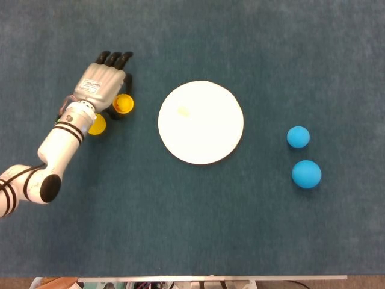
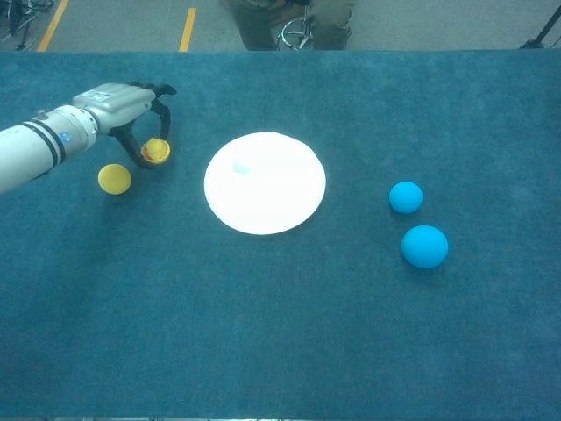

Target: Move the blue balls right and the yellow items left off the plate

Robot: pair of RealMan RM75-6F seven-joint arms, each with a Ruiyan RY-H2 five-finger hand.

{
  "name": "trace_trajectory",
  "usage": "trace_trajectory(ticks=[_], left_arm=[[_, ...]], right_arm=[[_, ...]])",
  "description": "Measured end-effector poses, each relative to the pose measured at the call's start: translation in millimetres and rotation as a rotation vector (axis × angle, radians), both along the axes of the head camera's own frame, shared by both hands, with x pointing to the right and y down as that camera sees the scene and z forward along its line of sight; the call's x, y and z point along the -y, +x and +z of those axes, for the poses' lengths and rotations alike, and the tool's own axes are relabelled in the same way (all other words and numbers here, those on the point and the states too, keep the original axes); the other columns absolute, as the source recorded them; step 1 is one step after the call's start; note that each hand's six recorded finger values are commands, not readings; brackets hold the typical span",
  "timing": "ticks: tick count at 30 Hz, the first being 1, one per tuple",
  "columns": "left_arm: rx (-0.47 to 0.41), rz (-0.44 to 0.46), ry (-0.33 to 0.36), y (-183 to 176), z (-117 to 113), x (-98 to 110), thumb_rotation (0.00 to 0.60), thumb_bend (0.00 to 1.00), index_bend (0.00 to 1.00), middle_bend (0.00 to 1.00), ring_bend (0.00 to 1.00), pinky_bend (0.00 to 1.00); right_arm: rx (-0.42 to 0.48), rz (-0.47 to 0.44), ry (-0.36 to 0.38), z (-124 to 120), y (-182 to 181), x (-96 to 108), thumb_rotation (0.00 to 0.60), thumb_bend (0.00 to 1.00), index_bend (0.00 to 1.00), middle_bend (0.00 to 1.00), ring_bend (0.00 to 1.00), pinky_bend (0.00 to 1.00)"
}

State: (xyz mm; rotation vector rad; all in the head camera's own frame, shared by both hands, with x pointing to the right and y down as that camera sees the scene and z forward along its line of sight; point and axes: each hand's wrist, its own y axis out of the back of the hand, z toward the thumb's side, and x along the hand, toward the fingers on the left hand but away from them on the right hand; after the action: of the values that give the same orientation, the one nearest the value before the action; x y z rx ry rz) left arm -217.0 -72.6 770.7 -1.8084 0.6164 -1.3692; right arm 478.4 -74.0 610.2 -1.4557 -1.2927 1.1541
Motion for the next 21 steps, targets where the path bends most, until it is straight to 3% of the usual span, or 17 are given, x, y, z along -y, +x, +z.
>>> trace_trajectory(ticks=[21], left_arm=[[0.058, -0.046, -0.006, -31, 15, 1, 0.6, 0.01, 0.45, 0.0, 0.0, 0.0]], right_arm=[[0.003, -0.002, -0.022, 7, -2, -1, 0.6, 0.0, 0.31, 0.16, 0.02, 0.04]])
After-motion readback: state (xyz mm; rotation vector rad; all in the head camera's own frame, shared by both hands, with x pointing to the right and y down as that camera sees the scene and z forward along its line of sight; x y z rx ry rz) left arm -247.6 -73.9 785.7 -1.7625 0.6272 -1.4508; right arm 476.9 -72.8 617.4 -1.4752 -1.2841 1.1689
